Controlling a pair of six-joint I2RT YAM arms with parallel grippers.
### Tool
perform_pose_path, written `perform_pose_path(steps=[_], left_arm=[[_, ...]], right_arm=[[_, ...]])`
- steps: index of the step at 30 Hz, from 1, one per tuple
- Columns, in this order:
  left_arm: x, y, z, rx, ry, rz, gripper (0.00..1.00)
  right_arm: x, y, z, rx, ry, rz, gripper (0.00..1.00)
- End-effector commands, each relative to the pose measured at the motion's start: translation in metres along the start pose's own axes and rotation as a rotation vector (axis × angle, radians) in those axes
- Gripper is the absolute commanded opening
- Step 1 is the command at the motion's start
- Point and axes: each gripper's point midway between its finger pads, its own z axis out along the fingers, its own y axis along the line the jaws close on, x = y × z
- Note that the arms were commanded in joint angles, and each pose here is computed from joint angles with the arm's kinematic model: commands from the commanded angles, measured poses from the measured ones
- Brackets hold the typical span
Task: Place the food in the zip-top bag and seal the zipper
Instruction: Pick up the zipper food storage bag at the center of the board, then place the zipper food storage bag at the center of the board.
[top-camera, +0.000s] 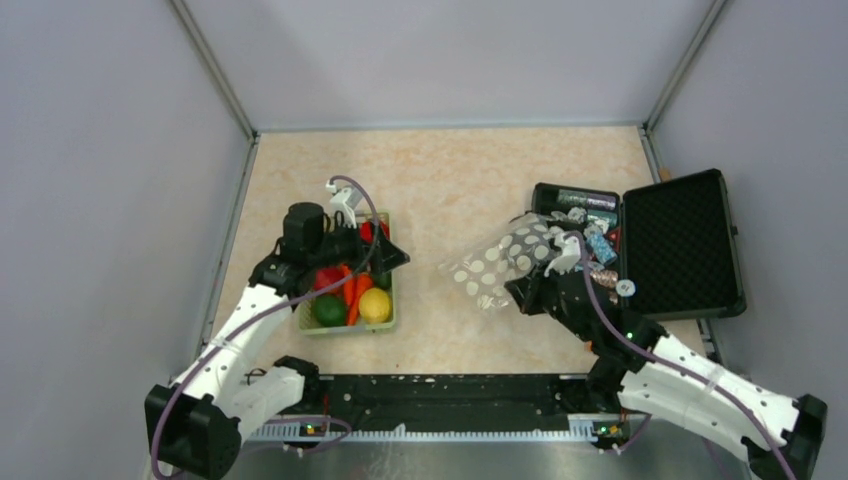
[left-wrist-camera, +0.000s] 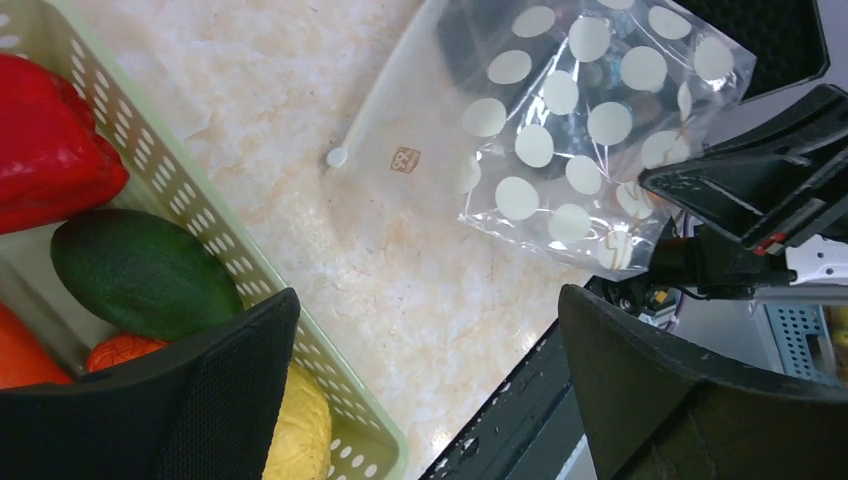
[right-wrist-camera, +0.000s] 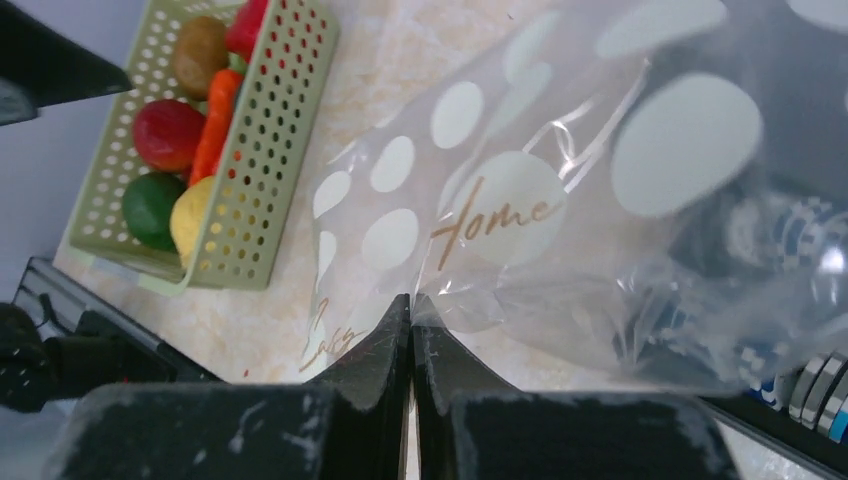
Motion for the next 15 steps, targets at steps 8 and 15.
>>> perform_pose_path(steps=[8,15], left_arm=[[-0.032,-0.029,0.010,0.118,-0.076,0.057,0.99],[-0.039,-0.035,0.005,0.180,-0.066,0.069,0.99]], right_arm=[[-0.022,0.076,-0.067,-0.535,-0.054,-0.149,0.00],[-0.021,0.103,-0.100,-0.730,-0.022,-0.253,0.00]])
